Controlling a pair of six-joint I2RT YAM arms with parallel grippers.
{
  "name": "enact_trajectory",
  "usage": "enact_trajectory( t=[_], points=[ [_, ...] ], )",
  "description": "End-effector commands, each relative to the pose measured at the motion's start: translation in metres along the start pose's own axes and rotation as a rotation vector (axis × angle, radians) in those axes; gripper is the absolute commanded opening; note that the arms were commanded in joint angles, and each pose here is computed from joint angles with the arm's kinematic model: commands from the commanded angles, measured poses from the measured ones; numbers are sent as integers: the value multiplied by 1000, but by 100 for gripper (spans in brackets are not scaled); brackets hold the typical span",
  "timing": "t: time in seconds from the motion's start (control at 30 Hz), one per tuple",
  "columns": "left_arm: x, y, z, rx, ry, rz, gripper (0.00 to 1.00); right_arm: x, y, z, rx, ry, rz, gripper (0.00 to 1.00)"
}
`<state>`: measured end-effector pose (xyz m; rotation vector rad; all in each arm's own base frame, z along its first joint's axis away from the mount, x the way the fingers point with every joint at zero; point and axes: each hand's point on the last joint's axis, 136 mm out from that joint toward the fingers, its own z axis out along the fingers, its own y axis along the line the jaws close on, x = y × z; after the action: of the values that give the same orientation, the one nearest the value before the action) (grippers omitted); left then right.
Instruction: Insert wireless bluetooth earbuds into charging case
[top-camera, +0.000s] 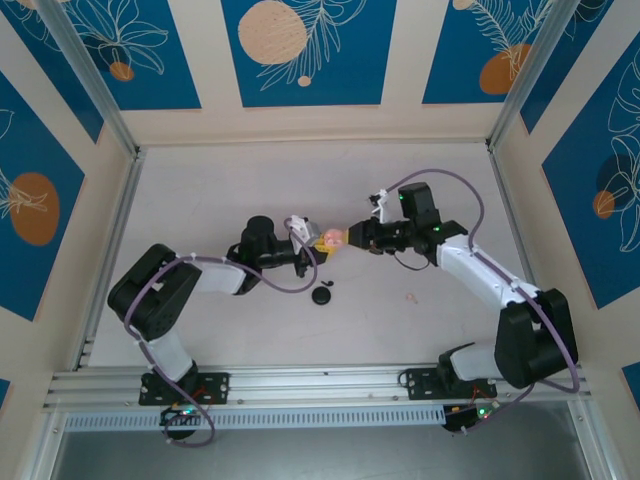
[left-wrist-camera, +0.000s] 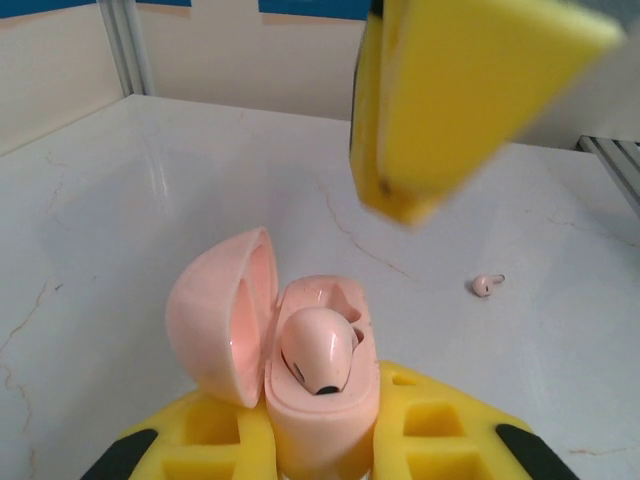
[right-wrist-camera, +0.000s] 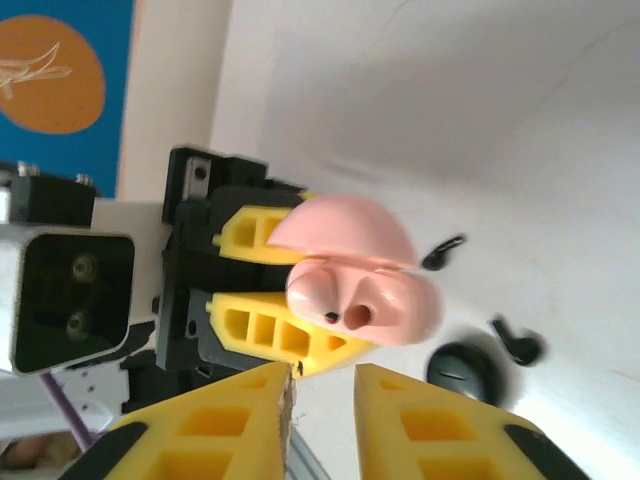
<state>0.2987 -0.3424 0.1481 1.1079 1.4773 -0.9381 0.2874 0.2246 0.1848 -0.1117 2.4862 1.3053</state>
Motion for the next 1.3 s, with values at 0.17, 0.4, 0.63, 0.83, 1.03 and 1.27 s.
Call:
enact_trajectory(
  t=[0.17, 0.4, 0.63, 0.83, 1.03, 1.27],
  points=[
    [4, -13, -3, -2, 33, 54, 12, 63, -106, -48, 614, 230, 235, 32],
    [3, -15, -4, -4, 38, 59, 12, 90, -167, -70, 781, 283, 458, 48],
    [3, -14, -5, -12, 40, 64, 12, 95, -195, -65, 793, 295, 522, 56],
    [4, -14, -7, -17, 49, 73, 12, 99, -208, -57, 772, 308, 553, 56],
    [2, -14, -7, -20, 48, 78, 13, 112, -209, -59, 816, 353, 567, 57],
    [0, -14, -7, -18, 47, 87, 13, 124, -199, -55, 816, 400, 580, 54]
  ],
)
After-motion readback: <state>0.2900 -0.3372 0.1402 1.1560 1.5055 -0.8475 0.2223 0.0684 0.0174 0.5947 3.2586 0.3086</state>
